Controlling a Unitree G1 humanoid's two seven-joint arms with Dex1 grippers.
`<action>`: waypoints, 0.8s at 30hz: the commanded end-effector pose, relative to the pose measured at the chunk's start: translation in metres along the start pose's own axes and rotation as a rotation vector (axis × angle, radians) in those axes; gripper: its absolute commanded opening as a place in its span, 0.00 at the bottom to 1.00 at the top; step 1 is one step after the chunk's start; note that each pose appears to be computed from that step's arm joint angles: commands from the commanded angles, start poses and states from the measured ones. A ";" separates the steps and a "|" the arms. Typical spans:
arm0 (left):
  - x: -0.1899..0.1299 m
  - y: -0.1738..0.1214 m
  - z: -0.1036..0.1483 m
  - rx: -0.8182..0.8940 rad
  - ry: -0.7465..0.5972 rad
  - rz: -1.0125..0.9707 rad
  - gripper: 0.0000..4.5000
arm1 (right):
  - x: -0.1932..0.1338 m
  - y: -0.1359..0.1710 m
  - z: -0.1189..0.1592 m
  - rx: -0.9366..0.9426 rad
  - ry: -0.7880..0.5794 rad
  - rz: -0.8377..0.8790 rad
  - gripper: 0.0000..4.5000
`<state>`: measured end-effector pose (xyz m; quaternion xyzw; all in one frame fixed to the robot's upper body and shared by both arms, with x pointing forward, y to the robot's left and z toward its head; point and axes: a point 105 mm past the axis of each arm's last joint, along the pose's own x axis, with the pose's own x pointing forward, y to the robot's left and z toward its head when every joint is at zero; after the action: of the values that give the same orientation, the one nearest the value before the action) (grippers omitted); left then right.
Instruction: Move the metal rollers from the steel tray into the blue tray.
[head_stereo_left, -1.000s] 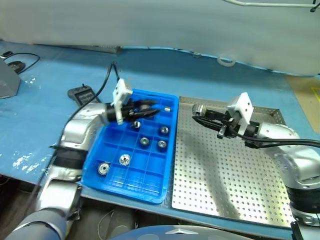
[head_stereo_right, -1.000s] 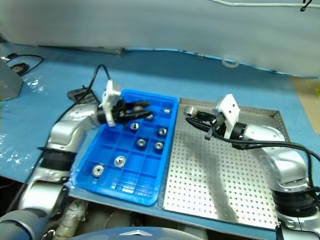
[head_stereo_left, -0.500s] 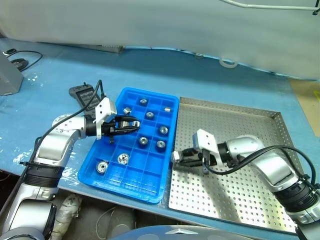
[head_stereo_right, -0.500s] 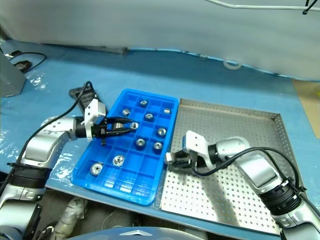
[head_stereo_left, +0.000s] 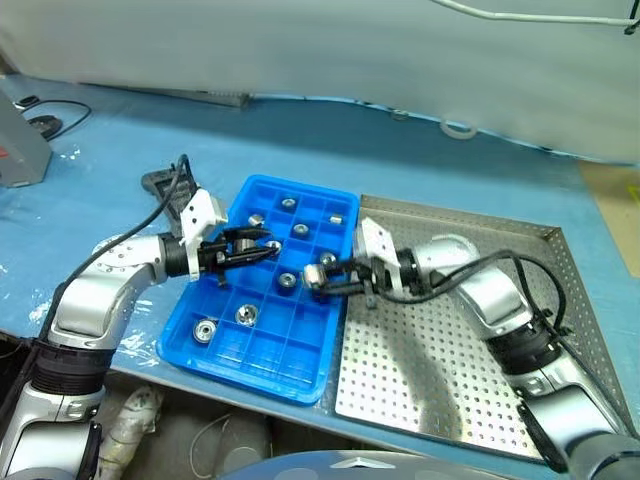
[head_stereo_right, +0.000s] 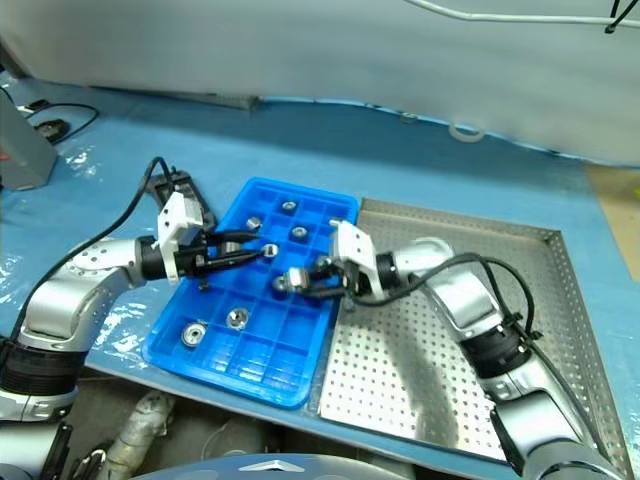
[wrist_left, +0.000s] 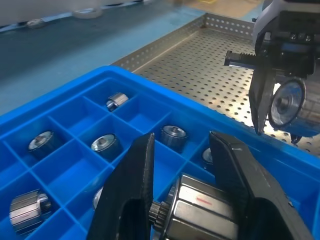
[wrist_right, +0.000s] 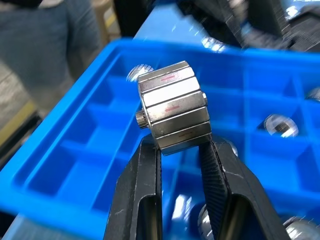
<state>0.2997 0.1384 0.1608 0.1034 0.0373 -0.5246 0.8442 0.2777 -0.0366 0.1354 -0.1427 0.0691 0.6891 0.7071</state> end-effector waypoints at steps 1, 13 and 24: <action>-0.004 0.004 0.000 0.017 -0.006 0.041 0.30 | 0.007 0.013 -0.004 0.016 0.027 0.044 0.15; 0.018 -0.003 0.024 -0.006 -0.045 0.031 0.30 | 0.015 0.045 -0.013 0.191 0.049 0.213 0.15; 0.018 -0.012 0.027 -0.024 -0.038 0.025 0.30 | 0.025 0.070 -0.009 0.436 0.003 0.301 0.15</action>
<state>0.3007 0.1132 0.1702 0.0760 0.0485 -0.5103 0.8553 0.2134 -0.0180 0.1012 0.0182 0.2583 0.7478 0.6113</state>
